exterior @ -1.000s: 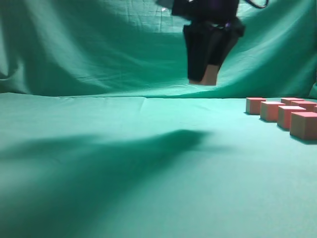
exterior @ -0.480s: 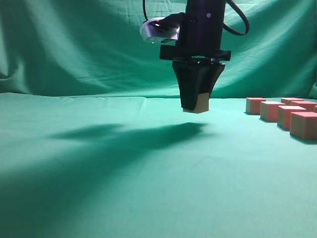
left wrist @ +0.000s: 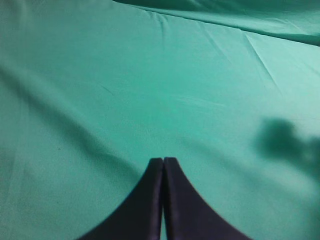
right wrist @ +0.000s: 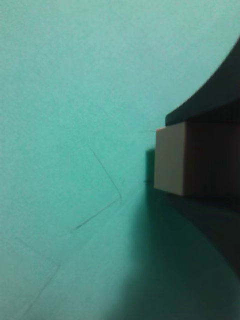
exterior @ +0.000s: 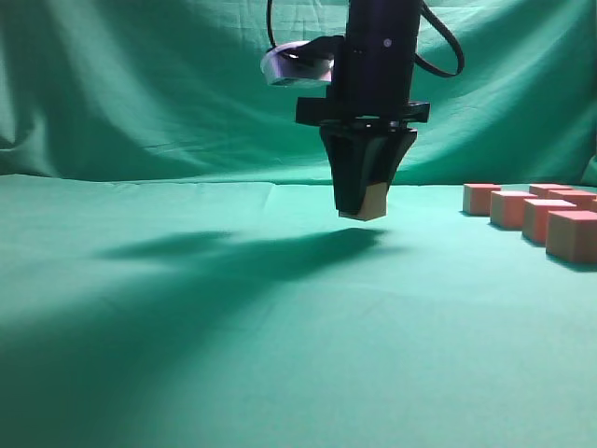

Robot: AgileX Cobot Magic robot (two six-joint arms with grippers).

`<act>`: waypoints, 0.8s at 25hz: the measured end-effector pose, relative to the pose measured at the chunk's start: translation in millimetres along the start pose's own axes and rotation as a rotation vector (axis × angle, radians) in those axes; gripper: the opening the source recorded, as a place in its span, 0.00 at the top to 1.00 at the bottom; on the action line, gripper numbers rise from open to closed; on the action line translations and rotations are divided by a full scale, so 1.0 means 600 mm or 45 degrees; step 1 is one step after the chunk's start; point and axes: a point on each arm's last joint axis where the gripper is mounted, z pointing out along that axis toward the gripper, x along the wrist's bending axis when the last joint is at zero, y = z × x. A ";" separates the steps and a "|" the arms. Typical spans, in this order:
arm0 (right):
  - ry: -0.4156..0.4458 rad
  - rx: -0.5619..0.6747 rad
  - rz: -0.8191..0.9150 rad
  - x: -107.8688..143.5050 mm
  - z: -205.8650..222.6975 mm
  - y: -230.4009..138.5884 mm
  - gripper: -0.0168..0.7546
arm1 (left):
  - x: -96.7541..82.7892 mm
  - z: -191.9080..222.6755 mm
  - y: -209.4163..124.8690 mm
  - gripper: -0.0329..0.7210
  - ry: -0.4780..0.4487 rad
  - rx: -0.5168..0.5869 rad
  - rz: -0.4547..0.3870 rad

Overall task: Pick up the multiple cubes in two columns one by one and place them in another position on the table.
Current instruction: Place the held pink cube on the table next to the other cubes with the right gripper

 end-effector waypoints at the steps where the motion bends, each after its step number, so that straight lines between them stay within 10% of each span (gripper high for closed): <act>1: 0.002 0.005 0.000 0.000 0.001 0.000 0.65 | 0.000 0.000 0.000 0.96 0.000 0.000 0.000; 16: 0.017 0.047 0.002 0.001 0.022 -0.002 0.65 | 0.000 0.000 0.000 0.96 0.000 0.000 0.000; 20: 0.019 0.052 0.011 0.001 0.022 -0.002 0.35 | 0.000 0.000 0.000 0.96 0.000 0.000 0.000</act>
